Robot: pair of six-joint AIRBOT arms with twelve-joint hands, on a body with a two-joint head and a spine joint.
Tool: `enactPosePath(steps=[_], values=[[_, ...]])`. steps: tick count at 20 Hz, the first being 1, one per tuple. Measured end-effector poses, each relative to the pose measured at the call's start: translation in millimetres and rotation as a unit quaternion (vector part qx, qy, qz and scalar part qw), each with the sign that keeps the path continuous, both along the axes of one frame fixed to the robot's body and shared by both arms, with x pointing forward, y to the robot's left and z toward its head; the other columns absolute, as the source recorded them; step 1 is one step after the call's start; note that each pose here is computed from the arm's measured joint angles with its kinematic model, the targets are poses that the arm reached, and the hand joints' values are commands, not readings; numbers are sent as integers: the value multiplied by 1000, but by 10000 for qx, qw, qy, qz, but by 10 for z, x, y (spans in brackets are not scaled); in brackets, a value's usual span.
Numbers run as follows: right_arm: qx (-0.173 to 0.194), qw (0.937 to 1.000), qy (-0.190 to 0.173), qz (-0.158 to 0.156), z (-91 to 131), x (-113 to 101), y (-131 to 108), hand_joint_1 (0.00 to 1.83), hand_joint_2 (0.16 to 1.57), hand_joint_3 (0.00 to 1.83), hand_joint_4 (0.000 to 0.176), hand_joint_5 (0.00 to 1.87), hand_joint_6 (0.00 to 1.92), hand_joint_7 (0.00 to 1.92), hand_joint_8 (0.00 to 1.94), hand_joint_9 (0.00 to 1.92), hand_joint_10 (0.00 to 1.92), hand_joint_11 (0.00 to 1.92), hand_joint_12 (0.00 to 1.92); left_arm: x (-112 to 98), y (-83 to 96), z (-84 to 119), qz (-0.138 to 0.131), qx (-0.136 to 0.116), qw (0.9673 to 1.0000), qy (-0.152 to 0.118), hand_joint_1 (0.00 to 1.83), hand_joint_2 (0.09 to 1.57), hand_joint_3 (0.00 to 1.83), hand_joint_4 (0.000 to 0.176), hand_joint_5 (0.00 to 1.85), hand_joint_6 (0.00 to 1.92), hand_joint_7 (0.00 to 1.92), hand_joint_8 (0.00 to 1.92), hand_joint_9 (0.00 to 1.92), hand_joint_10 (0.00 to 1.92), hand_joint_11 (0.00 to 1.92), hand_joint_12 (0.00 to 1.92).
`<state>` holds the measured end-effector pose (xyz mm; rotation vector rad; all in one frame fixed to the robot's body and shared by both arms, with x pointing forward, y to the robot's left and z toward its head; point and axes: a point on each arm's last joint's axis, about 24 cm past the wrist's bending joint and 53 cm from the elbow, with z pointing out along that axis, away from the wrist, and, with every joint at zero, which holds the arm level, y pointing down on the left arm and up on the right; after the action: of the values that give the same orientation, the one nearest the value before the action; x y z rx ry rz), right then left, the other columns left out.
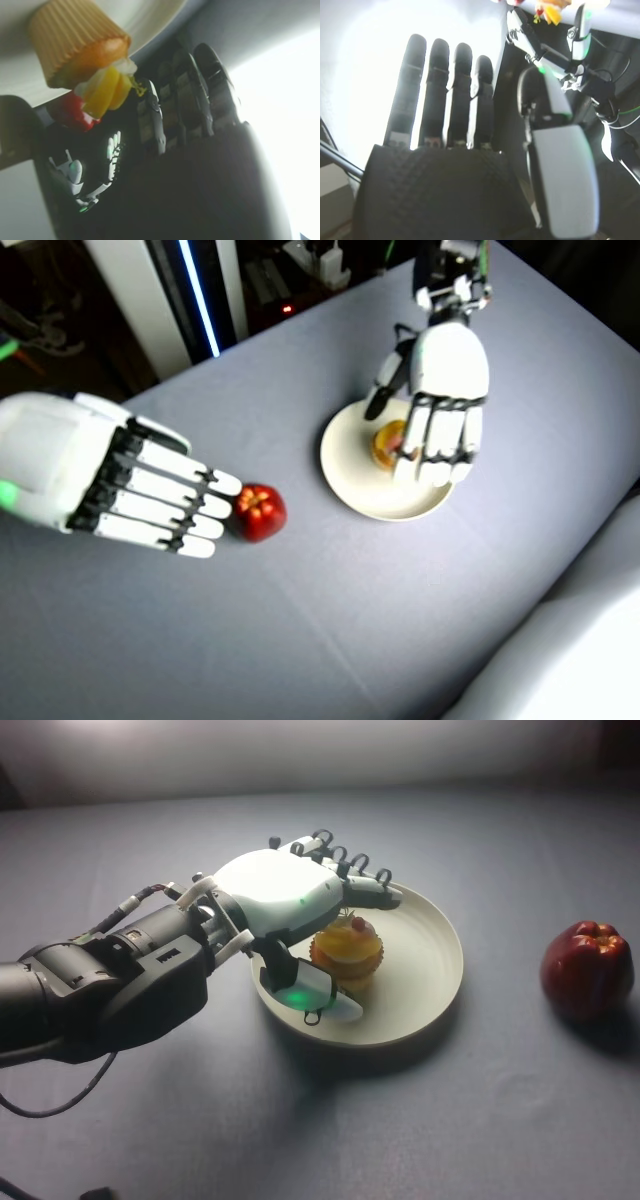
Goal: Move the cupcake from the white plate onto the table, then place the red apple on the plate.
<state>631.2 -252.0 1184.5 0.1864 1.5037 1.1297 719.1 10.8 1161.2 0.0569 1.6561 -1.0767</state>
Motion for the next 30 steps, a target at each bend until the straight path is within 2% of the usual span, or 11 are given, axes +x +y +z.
enactPosePath(steps=[2, 3, 4, 6, 7, 10, 19, 20, 22, 23, 30], values=[[30, 10000, -72, 1, 40, 2, -11, 1081, 1336, 8, 0, 510, 1683, 692, 1372, 832, 6, 648, 404, 12, 6, -13, 12, 57, 10000, -21, 870, 889, 2, 84, 459, 6, 427, 5, 353, 4, 0, 888], [27, 10000, -69, 8, 37, 0, -7, 998, 1383, 0, 0, 509, 1665, 672, 572, 835, 14, 666, 415, 18, -3, -31, 10, 83, 10000, -8, 935, 945, 5, 52, 533, 7, 527, 10, 472, 19, 104, 906], [19, 10000, -60, 8, 32, 0, -6, 1076, 1333, 6, 0, 532, 1651, 694, 1236, 840, 12, 687, 426, 22, -21, -54, 3, 106, 9999, 15, 998, 966, 2, 22, 609, 5, 657, 12, 626, 31, 226, 887], [24, 10000, -59, -5, 33, 4, -12, 1001, 1373, 0, 0, 533, 1625, 786, 198, 862, 8, 663, 387, 17, -78, -82, -33, 116, 9999, 37, 1312, 1033, 3, 0, 869, 14, 1051, 639, 926, 39, 386, 919], [29, 10000, -58, -15, 34, 7, -17, 998, 1376, 0, 0, 530, 1628, 836, 66, 869, 4, 671, 370, 17, -111, -71, -45, 55, 10000, 55, 1284, 1072, 0, 0, 946, 648, 1133, 829, 964, 25, 345, 1024], [34, 10000, -56, -12, 31, 6, -14, 1004, 1367, 2, 0, 542, 1611, 886, 12, 886, 4, 708, 338, 18, -155, -38, -76, 58, 10000, 5, 1391, 1061, 0, 0, 1227, 248, 1113, 861, 967, 1168, 550, 1167], [54, 10000, -38, -11, 18, 4, -5, 980, 1386, 2, 0, 513, 1654, 825, 0, 838, 0, 706, 326, -185, 756, 794, 357, -419, 9935, -1000, 1241, 1064, 0, 23, 1096, 730, 1099, 852, 1101, 234, 628, 1160], [55, 10000, -37, -10, 17, 3, -4, 926, 1379, 0, 0, 506, 656, 777, 0, 803, 0, 688, 309, -230, 916, 797, 447, -393, 9927, -1050, 1254, 1049, 0, 0, 1131, 625, 1150, 806, 1186, 206, 716, 1159], [56, 10000, -31, -15, 14, 3, -4, 868, 1340, 0, 0, 591, 64, 694, 2, 676, 2, 595, 253, -280, 1180, 653, 653, -297, 9935, -880, 1255, 1056, 0, 0, 1144, 583, 1104, 902, 1178, 109, 631, 1135], [59, 10000, -31, -7, 14, -1, 1, 799, 1324, 0, 0, 559, 16, 620, 0, 592, 0, 522, 218, -316, 1297, 532, 741, -187, 9944, -726, 1362, 1066, 17, 0, 1291, 118, 1042, 982, 971, 1035, 592, 1181], [10, 10000, -6, 50, -9, -15, 29, 749, 1317, 4, 0, 516, 0, 531, 0, 522, 0, 462, 168, -366, 1595, 9, 1110, 241, 9933, -201, 1389, 1087, 0, 0, 1053, 585, 1068, 916, 914, 1222, 712, 1113]])
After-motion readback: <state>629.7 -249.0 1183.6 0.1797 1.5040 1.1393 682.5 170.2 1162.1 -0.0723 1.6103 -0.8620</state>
